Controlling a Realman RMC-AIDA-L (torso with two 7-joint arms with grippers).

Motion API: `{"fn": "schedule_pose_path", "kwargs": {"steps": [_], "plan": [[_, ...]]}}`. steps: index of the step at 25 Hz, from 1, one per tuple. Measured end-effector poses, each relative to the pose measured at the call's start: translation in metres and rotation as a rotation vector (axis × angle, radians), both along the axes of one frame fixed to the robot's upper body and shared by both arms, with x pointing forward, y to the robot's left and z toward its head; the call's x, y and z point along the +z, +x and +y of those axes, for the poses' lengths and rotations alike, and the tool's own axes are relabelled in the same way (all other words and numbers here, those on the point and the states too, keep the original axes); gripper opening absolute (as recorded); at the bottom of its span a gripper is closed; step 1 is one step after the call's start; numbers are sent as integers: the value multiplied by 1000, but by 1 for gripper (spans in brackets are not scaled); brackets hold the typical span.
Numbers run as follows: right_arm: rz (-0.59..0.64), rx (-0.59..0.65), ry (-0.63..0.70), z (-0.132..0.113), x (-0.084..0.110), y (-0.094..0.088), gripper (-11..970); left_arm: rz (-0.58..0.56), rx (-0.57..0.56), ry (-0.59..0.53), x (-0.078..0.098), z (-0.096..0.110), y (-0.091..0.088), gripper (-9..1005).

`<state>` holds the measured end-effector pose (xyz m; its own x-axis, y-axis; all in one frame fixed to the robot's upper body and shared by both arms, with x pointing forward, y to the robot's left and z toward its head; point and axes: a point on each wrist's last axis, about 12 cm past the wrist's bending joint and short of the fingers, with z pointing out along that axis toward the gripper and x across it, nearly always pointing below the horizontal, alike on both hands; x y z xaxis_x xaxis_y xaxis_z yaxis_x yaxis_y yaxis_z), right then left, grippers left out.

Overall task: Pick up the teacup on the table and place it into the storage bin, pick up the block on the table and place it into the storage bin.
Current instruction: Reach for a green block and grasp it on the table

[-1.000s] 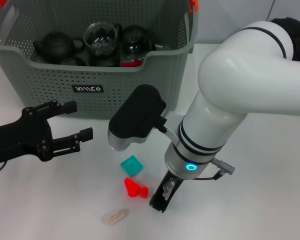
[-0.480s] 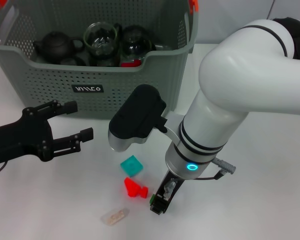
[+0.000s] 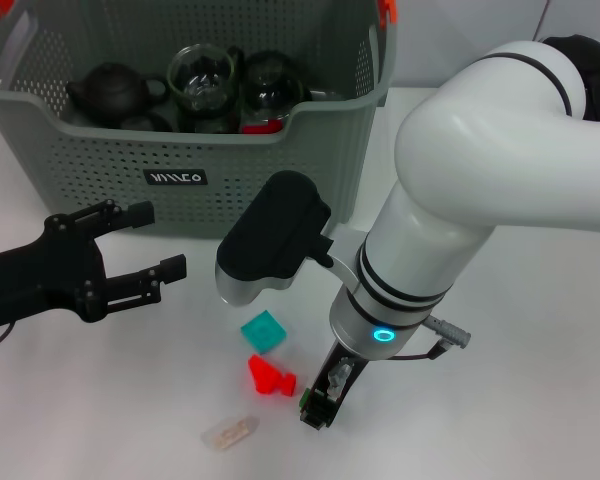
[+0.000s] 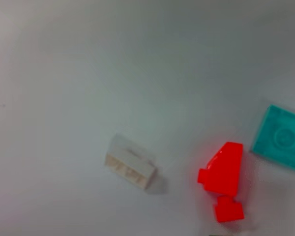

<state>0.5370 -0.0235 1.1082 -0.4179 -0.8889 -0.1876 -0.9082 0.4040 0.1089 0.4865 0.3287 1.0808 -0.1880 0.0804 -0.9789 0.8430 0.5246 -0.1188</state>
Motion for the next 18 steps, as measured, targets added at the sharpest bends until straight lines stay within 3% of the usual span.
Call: {"fn": "schedule_pose_path", "kwargs": {"steps": [18], "plan": [[-26, 41, -14, 0, 0, 1, 363, -4, -2, -4, -2, -2, 1, 820]]}}
